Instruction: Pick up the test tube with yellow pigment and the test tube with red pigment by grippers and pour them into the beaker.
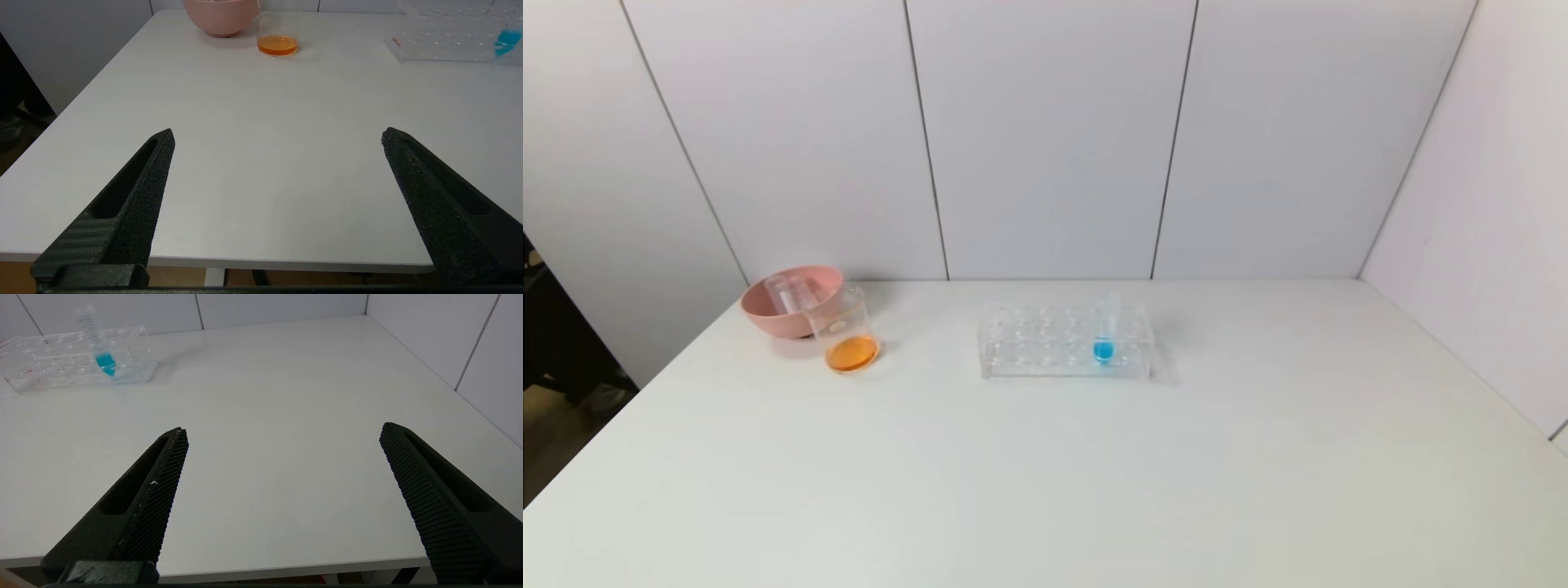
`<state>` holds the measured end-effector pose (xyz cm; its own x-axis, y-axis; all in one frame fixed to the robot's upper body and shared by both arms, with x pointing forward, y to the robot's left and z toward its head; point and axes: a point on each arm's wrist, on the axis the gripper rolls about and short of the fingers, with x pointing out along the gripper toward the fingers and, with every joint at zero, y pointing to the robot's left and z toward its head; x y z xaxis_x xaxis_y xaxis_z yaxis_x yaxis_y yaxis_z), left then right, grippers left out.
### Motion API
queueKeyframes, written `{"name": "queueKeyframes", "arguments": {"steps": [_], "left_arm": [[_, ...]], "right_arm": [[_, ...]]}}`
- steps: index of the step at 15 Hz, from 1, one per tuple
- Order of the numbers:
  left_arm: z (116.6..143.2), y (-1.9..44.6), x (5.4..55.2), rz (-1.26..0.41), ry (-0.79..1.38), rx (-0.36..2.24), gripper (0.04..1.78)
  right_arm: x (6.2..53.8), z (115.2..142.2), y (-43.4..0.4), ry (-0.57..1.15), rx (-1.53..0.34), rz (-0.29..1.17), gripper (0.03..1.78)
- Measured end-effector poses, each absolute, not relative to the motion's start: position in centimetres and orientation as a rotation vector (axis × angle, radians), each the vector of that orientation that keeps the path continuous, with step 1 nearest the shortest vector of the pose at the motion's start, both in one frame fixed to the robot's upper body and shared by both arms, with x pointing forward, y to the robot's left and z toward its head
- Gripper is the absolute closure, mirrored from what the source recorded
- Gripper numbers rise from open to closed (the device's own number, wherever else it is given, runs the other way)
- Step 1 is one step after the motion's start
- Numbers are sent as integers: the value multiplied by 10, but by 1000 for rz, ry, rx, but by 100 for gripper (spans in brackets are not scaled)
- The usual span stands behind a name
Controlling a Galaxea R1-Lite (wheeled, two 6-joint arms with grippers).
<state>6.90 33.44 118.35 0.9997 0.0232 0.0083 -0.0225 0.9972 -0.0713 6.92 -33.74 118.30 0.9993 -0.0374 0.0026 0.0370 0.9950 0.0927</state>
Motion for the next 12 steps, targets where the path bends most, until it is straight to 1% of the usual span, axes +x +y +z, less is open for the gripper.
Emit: {"name": "queueKeyframes", "arguments": {"steps": [12], "left_arm": [[1183,334,69,30,-10,-94,6]], "right_arm": [[69,1183,-337,-4,94,-38,10]]}}
